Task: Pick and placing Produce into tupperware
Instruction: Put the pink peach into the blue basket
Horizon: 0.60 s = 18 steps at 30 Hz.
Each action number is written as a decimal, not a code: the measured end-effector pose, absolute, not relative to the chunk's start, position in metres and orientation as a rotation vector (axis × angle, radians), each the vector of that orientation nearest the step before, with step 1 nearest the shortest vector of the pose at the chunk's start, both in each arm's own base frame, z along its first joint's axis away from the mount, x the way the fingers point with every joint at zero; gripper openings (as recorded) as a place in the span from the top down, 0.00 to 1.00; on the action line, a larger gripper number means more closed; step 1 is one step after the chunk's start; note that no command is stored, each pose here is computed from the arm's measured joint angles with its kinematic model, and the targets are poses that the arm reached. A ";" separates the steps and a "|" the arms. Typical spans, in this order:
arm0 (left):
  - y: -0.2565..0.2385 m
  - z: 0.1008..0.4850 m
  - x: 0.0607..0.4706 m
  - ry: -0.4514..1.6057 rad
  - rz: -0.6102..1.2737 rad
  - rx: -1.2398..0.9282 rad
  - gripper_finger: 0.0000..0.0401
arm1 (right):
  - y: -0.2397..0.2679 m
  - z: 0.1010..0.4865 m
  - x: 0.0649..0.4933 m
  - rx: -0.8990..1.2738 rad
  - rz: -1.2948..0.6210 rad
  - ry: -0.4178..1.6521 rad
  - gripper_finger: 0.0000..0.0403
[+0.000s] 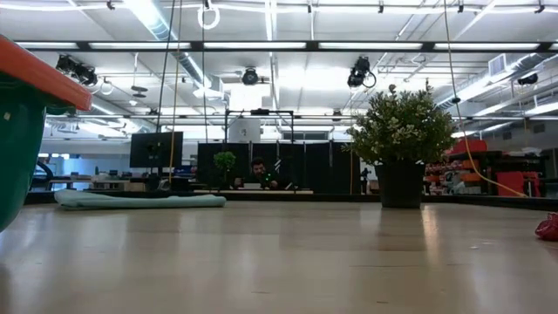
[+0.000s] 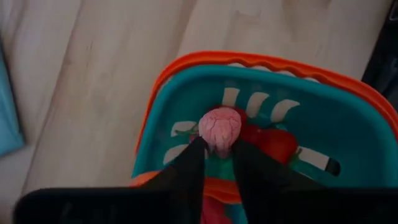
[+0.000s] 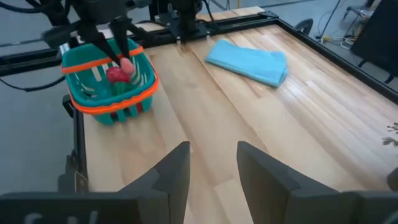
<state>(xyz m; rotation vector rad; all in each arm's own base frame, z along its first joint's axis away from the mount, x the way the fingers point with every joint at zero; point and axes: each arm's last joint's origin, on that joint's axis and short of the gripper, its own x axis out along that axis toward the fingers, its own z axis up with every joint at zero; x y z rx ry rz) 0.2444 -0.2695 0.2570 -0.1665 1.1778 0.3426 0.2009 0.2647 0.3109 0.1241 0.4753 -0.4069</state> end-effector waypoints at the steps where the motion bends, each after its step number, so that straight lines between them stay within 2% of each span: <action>1: -0.269 0.257 0.245 1.179 0.341 -0.161 0.75 | 0.265 0.311 0.202 0.119 -0.404 0.482 0.65; 6: -0.265 0.257 0.249 1.184 0.327 -0.133 0.64 | 0.262 0.310 0.205 0.108 -0.386 0.547 0.65; 9: -0.262 0.257 0.252 1.184 0.338 -0.141 0.60 | 0.260 0.307 0.210 0.194 -0.362 0.670 0.65; 13: -0.257 0.257 0.258 1.183 0.356 -0.153 0.60 | 0.259 0.297 0.210 0.294 -0.345 0.826 0.65; 18: -0.250 0.259 0.262 1.192 0.340 -0.126 0.64 | 0.255 0.260 0.195 0.422 -0.447 1.039 0.65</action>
